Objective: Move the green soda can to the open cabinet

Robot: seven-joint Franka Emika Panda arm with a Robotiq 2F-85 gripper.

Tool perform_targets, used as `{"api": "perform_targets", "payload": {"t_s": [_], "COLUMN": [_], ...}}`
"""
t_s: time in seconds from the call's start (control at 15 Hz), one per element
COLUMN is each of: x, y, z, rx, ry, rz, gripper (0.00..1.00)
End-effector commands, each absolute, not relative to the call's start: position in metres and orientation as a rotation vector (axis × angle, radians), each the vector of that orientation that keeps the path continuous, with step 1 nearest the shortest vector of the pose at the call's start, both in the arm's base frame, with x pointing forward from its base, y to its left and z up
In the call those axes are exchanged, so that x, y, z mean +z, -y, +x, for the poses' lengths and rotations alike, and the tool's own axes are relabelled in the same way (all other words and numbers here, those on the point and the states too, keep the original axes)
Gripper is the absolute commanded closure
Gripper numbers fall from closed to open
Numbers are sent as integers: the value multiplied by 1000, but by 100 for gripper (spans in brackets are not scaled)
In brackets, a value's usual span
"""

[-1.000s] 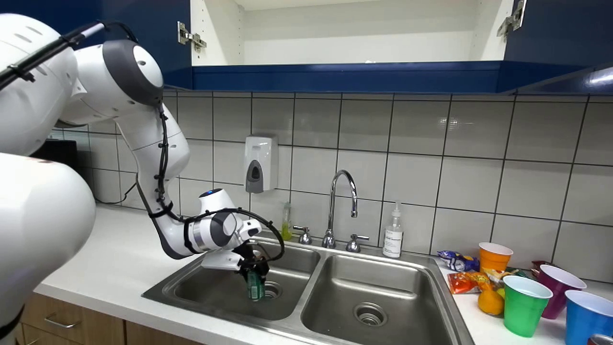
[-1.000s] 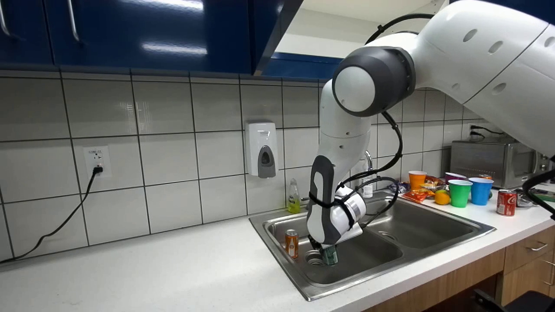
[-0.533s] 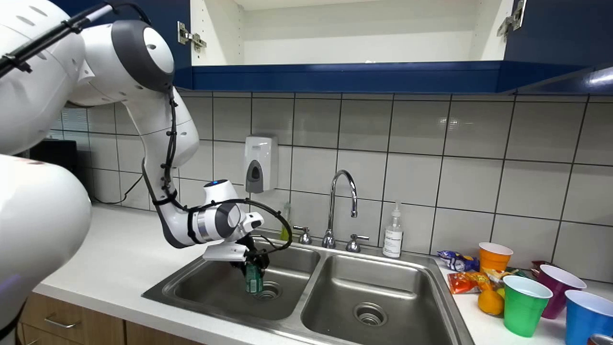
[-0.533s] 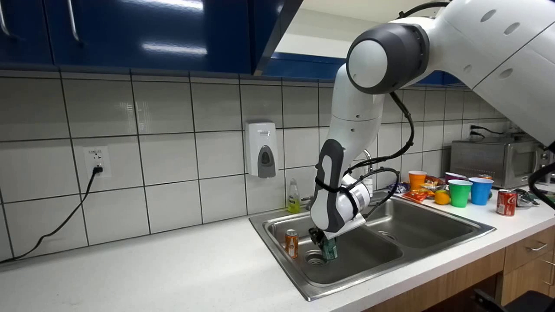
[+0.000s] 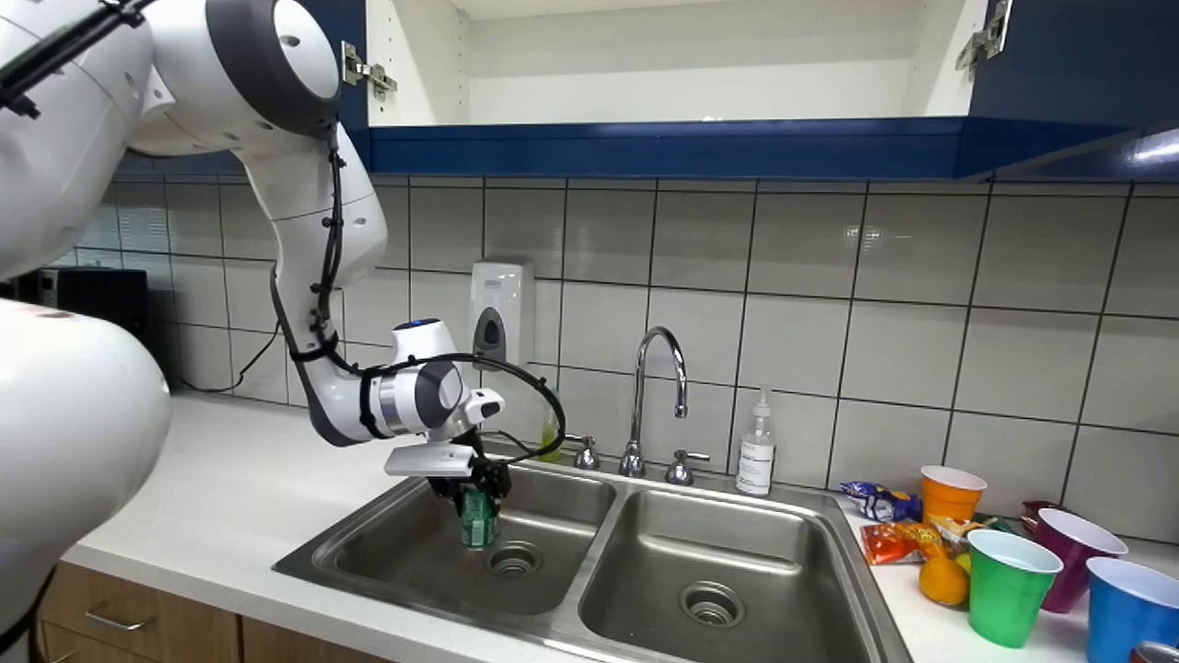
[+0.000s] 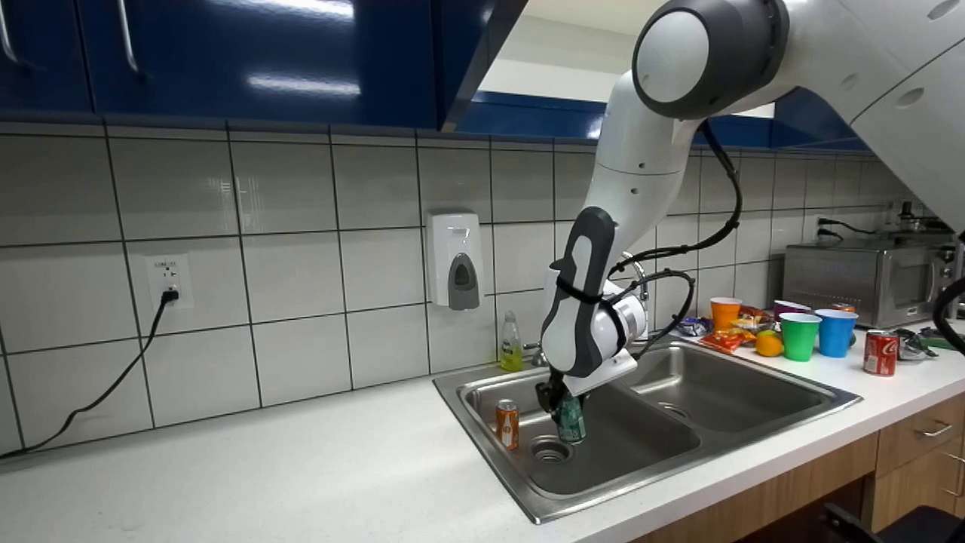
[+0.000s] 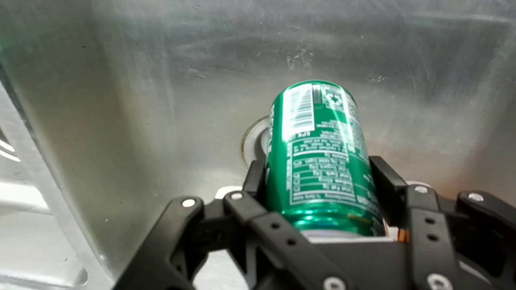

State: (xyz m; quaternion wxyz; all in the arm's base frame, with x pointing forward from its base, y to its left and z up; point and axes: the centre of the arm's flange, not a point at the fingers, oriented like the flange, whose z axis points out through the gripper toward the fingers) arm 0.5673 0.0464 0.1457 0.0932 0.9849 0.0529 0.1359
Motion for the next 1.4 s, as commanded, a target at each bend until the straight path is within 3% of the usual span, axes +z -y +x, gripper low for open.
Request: {"api": "perform_targets", "payload": {"t_s": [0.0,0.8,1.33], "x": [185,247,295], "y": [-55,-85,-88], "z": [544,464,444], "rx": [343,181,180], "ry": [-191,-243,-281], "rz": [2962,3014,3036], "gripper": [60,60,60]}}
